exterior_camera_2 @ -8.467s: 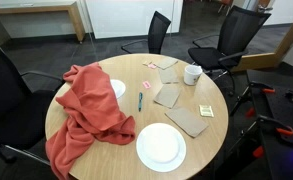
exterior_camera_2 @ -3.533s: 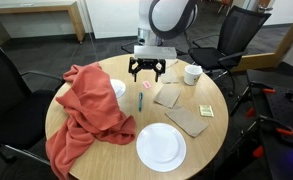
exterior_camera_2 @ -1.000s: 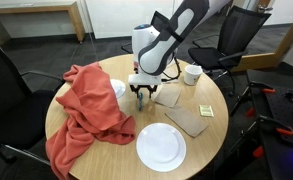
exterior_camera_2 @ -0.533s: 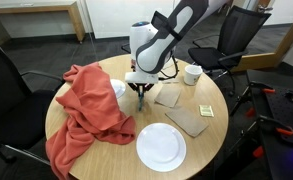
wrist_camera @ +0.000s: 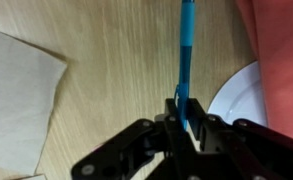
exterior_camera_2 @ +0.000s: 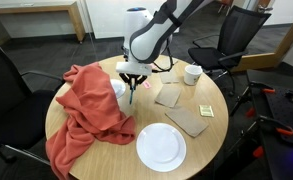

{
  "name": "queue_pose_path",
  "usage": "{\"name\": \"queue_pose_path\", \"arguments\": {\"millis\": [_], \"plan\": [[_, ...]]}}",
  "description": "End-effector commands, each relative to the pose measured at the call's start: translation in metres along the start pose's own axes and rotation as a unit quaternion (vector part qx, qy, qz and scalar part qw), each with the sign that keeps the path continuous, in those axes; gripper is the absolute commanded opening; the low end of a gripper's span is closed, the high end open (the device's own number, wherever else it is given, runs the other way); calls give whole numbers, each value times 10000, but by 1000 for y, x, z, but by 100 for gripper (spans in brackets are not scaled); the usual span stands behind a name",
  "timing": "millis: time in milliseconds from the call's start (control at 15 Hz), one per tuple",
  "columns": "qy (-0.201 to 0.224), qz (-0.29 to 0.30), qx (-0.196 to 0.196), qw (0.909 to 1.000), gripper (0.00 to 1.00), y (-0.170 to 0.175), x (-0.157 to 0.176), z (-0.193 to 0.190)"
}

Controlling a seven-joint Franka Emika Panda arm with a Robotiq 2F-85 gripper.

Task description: Put the green pen in the white mug

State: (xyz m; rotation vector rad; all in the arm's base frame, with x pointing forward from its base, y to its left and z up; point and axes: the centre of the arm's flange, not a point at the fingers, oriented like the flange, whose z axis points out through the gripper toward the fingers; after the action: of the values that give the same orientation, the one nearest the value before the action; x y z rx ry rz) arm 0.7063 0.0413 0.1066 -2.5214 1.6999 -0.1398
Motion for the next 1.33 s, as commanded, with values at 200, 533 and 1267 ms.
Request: {"name": "queue_pose_path", "arguments": {"millis": [200,533,1267], "plan": [[205,-30,-124,9997,4,16,-1,-92],[328,-31,-312,9990,4,40,0,-141],[1045,833,-800,9878,4,123,-1,-200]]}}
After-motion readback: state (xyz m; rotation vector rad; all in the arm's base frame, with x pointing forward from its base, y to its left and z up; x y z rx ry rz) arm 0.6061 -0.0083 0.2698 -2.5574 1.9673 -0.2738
